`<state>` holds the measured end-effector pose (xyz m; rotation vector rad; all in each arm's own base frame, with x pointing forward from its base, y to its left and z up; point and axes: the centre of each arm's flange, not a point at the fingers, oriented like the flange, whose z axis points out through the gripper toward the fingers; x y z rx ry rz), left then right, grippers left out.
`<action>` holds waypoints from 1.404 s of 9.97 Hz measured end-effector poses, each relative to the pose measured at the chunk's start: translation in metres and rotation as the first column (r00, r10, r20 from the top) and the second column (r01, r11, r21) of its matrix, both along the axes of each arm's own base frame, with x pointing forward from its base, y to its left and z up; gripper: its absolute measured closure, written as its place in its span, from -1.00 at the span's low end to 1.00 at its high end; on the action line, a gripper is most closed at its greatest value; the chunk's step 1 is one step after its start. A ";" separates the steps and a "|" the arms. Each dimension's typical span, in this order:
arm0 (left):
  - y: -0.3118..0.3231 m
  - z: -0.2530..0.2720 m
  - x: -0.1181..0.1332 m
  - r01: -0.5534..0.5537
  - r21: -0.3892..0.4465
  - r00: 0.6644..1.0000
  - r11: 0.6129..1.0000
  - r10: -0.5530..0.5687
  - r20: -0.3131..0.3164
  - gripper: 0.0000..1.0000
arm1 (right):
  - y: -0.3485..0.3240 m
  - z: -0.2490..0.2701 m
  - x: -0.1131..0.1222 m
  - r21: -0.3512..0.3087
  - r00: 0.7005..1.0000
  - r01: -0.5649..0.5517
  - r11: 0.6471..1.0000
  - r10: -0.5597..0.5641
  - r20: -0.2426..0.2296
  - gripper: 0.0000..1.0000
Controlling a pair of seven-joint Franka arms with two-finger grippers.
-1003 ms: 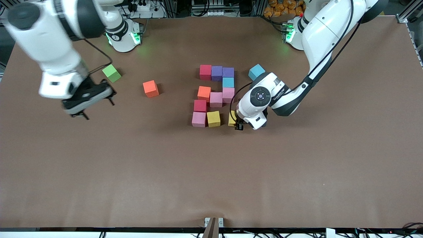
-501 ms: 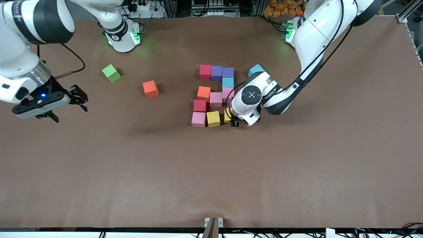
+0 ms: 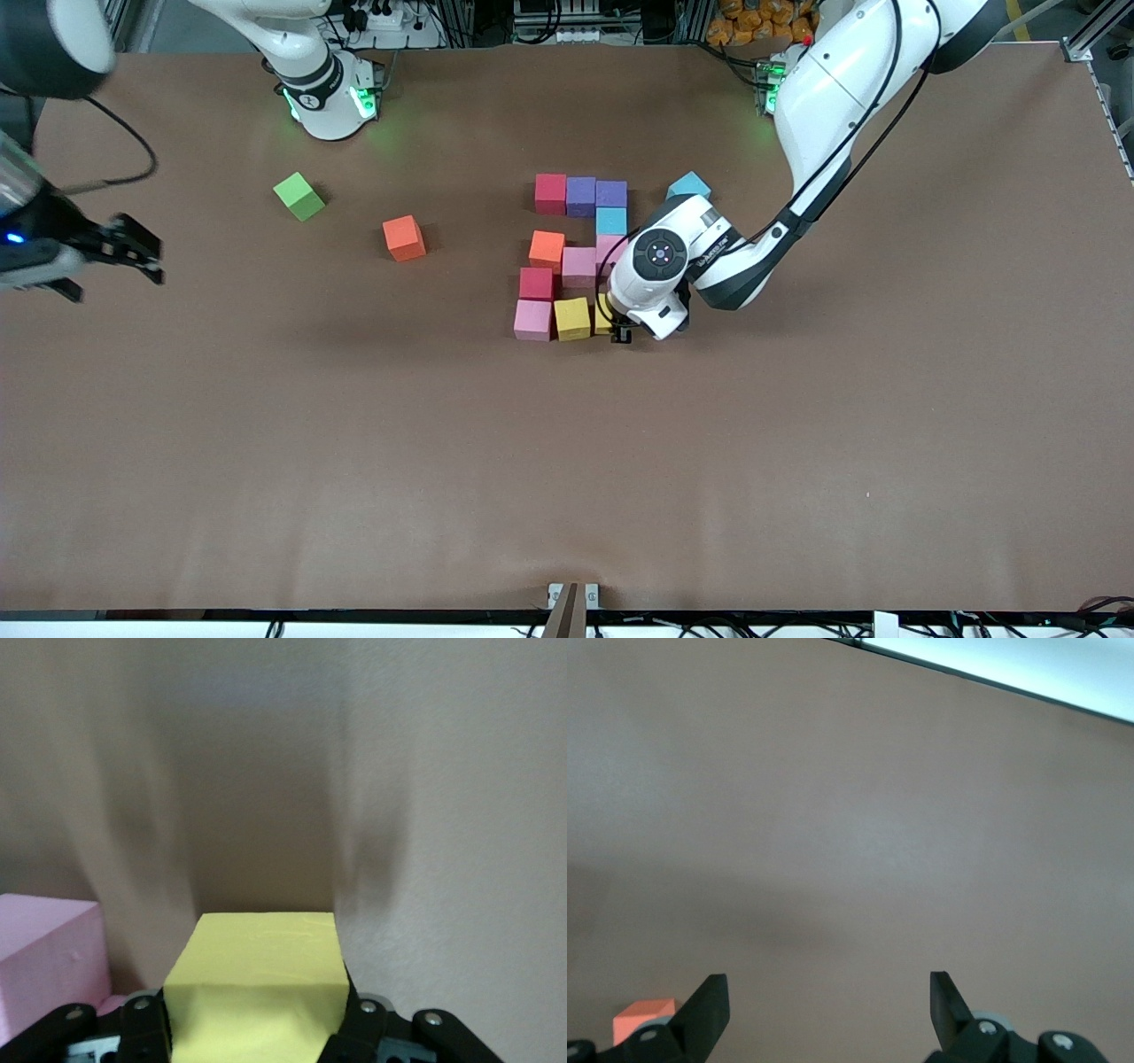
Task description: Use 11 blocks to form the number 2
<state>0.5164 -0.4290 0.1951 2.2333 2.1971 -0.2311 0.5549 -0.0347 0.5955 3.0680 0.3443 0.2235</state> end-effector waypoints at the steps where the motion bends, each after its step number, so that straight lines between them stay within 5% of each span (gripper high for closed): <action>1: -0.001 -0.002 0.001 0.000 0.005 1.000 1.000 0.000 0.004 -0.24 | -0.006 0.014 -0.003 0.007 1.000 0.029 1.000 -0.029 -0.005 -1.00; 5: -0.005 -0.001 0.000 0.006 0.005 1.000 1.000 -0.006 0.008 -0.24 | -0.015 0.054 -0.014 0.038 0.997 0.076 0.996 -0.075 -0.032 -1.00; 14: -0.013 0.001 0.009 0.013 0.031 0.998 0.999 -0.015 0.057 -0.24 | 0.001 0.049 -0.006 0.078 0.998 0.057 0.995 -0.054 -0.040 -1.00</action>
